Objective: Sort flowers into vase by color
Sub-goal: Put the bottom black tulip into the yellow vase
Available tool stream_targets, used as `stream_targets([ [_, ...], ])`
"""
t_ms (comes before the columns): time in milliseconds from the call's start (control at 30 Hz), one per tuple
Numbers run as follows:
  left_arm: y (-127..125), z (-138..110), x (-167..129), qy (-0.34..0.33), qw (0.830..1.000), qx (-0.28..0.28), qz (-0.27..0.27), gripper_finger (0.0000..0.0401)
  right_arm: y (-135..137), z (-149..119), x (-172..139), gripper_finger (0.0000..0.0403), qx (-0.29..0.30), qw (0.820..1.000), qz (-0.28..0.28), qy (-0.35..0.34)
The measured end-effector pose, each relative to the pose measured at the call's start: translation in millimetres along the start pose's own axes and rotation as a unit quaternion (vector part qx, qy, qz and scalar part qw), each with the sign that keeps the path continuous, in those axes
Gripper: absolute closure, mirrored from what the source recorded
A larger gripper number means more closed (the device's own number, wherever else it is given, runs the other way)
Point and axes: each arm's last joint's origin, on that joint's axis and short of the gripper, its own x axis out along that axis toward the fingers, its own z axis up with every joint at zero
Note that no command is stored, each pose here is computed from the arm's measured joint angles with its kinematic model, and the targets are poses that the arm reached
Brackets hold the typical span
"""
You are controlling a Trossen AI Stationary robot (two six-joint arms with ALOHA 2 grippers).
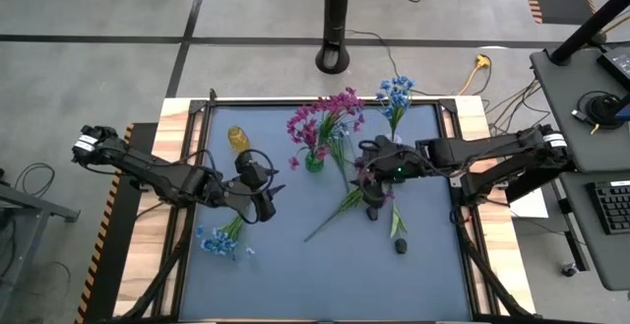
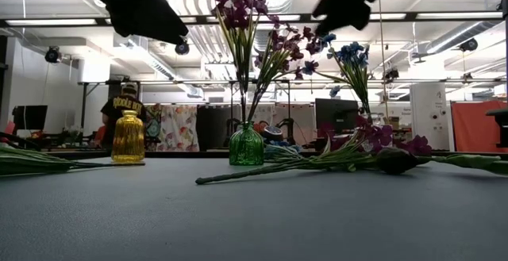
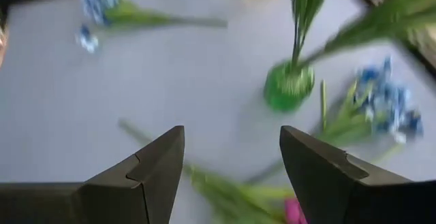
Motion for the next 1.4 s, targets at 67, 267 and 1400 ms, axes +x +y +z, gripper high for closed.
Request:
stream_targets([
  [67,-1,-1,0,0.012,1.000,-0.005,-0.018,0.0210,2,-7,-1,0.0170,0.001,0.999,-0.004,0.032],
  [267,3,-14,-2,0.093,0.994,-0.056,-0.031,0.0210,1,-34,-11,0.0170,0.023,0.984,0.006,0.177],
  [1400,-45,-42,25,0.187,0.981,-0.046,-0.015,0.0210,-6,-128,12,0.0179,0.226,0.910,-0.154,0.312],
])
